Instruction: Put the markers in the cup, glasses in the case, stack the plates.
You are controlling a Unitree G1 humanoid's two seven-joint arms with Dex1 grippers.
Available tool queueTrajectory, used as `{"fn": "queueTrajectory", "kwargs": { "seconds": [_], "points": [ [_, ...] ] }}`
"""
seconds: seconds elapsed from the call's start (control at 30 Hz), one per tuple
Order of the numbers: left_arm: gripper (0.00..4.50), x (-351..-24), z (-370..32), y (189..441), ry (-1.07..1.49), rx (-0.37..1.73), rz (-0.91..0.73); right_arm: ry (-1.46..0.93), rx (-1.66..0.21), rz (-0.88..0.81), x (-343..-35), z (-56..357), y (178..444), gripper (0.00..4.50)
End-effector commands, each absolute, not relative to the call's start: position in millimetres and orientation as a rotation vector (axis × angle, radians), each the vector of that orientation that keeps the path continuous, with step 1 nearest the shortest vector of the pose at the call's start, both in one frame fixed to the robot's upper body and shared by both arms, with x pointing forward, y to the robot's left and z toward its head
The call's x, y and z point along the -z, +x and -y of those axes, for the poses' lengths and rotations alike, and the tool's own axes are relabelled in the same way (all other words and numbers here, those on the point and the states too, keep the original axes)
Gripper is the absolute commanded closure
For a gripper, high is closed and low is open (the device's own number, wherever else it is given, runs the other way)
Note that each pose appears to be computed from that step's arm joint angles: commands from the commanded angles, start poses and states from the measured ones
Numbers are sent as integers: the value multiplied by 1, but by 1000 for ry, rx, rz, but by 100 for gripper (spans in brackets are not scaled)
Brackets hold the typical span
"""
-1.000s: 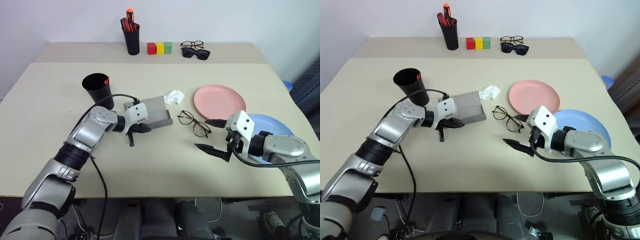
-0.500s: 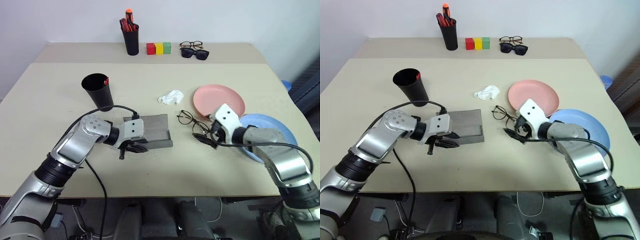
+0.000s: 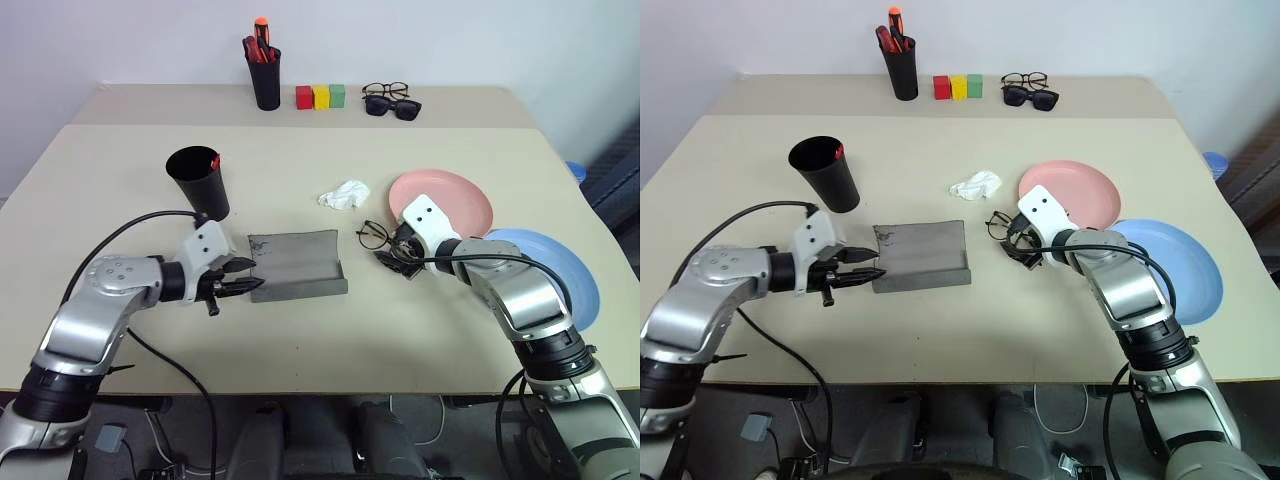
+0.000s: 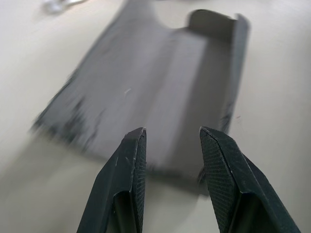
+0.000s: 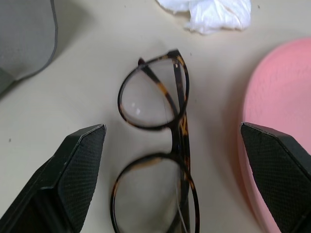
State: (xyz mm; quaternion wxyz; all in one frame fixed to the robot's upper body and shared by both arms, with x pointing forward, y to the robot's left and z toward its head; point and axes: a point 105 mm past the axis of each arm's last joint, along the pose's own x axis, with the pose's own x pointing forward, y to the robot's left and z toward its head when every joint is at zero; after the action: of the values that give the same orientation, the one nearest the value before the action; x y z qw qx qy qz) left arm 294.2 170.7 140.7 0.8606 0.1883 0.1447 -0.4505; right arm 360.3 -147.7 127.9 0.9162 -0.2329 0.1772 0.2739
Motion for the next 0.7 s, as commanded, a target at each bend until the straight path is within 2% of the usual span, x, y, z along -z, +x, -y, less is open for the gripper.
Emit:
{"fn": "queueTrajectory", "kwargs": {
  "seconds": [0.03,0.1,0.3,0.5,0.6,0.7],
  "points": [
    [275,-155,-172,289,371,906,-240,-495,-561,-324,-139,144,365,86],
    [275,-152,-173,285,362,890,-247,-497,-559,-337,-138,144,366,165],
    [275,-153,-176,284,337,845,-239,-524,-572,-352,-137,146,364,448],
    [275,-155,-185,286,331,795,-234,-588,-605,-293,-148,139,363,448],
    [275,-152,-200,290,361,725,-231,-656,-741,-144,-172,112,352,448],
    [275,-144,-217,289,417,671,-241,-652,-957,5,-200,74,329,448]
  ]
}}
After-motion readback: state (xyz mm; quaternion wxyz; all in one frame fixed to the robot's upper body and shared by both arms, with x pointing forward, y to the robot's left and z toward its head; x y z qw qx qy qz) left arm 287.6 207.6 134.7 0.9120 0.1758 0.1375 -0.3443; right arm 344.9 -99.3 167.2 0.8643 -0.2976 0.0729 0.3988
